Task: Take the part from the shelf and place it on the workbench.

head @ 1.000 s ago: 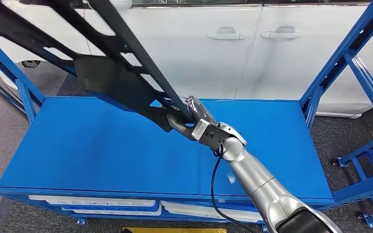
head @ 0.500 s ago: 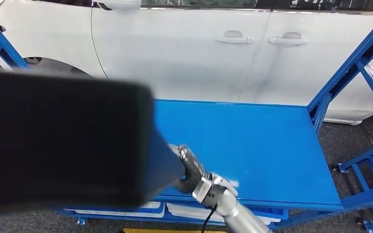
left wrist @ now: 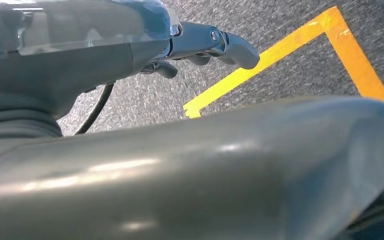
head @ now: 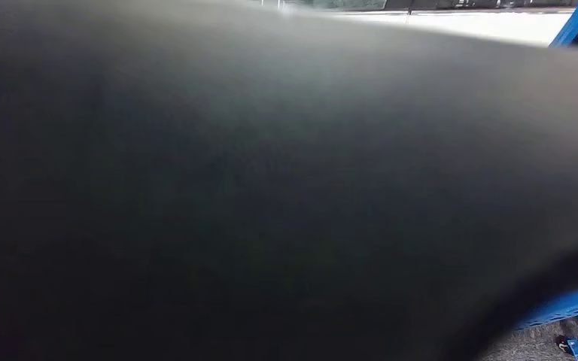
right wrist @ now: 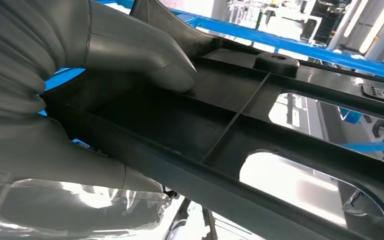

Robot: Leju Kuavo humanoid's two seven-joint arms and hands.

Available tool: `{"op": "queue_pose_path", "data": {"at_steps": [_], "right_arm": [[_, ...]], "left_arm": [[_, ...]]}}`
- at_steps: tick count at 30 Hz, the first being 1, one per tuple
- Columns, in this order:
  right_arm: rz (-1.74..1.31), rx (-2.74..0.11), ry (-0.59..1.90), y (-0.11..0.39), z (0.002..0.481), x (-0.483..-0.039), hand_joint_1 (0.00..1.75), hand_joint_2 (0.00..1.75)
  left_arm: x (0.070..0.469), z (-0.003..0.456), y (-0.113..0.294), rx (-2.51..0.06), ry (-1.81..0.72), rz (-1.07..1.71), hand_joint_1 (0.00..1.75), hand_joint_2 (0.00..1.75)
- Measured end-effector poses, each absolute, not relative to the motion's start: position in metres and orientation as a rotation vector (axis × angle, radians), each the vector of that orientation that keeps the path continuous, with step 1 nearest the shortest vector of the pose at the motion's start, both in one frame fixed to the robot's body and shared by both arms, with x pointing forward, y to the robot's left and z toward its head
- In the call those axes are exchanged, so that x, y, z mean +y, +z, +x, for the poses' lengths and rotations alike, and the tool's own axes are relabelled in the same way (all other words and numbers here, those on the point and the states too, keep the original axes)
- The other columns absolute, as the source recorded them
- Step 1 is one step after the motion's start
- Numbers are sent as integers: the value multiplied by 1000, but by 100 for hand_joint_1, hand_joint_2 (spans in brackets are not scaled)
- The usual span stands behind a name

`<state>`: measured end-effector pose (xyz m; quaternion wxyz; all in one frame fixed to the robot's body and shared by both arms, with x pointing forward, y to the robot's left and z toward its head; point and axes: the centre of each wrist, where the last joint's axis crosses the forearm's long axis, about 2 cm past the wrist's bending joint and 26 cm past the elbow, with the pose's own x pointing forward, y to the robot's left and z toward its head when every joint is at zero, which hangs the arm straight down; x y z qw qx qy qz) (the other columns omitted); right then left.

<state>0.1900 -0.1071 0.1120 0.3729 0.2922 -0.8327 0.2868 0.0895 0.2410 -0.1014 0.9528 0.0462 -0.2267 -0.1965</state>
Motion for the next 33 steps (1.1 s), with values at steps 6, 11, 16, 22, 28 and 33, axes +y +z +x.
{"op": "queue_pose_path", "data": {"at_steps": [6, 11, 16, 22, 28, 33], "right_arm": [[752, -2134, 757, 113, 192, -108, 164, 175], [748, -2132, 777, 112, 192, -110, 162, 175], [745, -2125, 793, 110, 192, -111, 158, 175], [741, -2125, 806, 110, 193, -112, 157, 175], [747, -2120, 810, 109, 192, -112, 157, 175], [746, -2120, 813, 110, 192, -112, 157, 175]], "left_arm": [[241, 96, -100, -479, -372, 95, 0, 0], [239, 99, -99, -495, -364, 93, 0, 44], [239, 99, -99, -520, -368, 110, 0, 175], [239, 101, -99, -530, -371, 102, 0, 175], [238, 101, -99, -524, -363, 98, 0, 175], [239, 104, -98, -518, -335, 114, 0, 175]]}}
